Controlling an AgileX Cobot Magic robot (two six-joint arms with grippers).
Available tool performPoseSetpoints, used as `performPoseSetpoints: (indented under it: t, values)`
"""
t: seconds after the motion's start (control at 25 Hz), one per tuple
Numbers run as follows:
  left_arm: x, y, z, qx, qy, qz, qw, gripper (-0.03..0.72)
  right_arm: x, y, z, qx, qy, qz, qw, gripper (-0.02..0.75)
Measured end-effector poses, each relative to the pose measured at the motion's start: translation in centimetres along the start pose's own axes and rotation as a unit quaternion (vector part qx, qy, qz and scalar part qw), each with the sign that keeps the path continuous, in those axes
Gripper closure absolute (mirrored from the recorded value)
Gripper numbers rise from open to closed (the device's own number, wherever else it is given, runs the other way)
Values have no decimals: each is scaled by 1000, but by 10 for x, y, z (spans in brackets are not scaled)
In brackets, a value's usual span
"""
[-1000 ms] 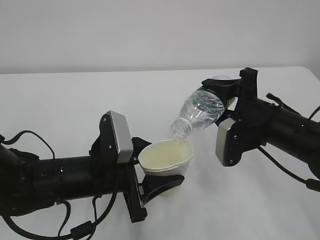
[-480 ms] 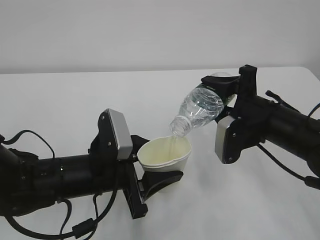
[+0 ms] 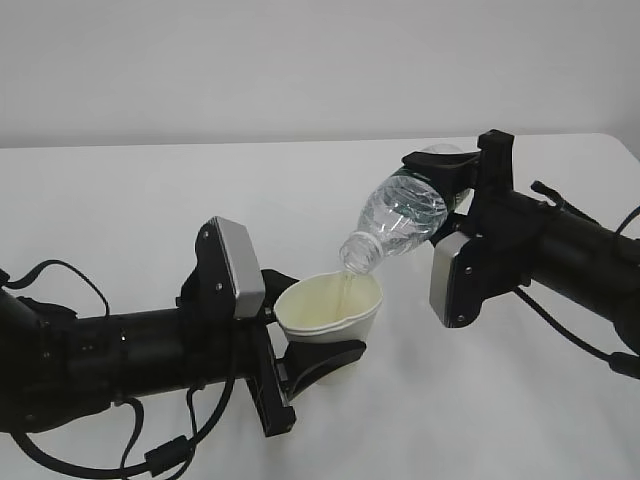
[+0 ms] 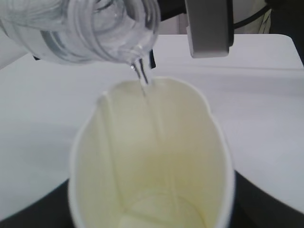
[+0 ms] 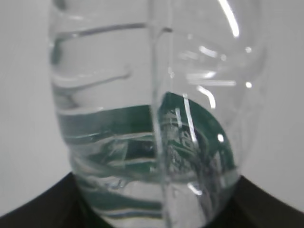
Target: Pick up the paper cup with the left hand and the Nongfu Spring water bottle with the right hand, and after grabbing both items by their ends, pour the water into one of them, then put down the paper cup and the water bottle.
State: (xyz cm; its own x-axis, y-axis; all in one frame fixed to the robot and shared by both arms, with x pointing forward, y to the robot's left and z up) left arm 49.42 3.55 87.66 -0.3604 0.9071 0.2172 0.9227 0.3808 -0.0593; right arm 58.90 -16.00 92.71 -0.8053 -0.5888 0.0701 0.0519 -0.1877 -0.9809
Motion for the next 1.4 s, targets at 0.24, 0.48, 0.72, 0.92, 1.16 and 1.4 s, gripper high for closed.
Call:
performPoseSetpoints:
  t: [0.24, 0.48, 0.72, 0.92, 1.16, 1.4]
  values:
    - [0, 0, 0, 0, 0, 0, 1000, 267, 0, 0, 0, 0, 0, 0, 1000, 301]
    - [0, 0, 0, 0, 0, 0, 1000, 267, 0, 0, 0, 1, 0, 0, 1000, 301]
    - [0, 0, 0, 1, 0, 0, 1000, 267, 0, 0, 0, 1, 0, 0, 1000, 301]
    - [0, 0, 0, 1, 0, 0, 1000, 267, 0, 0, 0, 3, 0, 0, 1000, 301]
    - [0, 0, 0, 1, 0, 0, 1000, 268, 0, 0, 0, 5, 0, 0, 1000, 301]
    - [0, 0, 0, 1, 0, 0, 1000, 268, 0, 0, 0, 5, 0, 0, 1000, 301]
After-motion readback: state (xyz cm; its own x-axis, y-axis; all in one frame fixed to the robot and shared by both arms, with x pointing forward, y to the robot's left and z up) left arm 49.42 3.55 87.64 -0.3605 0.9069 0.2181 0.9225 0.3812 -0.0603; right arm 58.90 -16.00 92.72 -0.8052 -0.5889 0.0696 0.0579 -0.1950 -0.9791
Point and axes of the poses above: a point on each arm's last joint axis where the gripper is mounted, x pointing back along that axis away from the gripper, y along the wrist's bending axis when the last joint is at zero, z = x × y, the point moved 5 cm from there along -x, pointing out along that axis toward the gripper, and after that the axes turned 10 degrees about x, right-handed, at the moved point
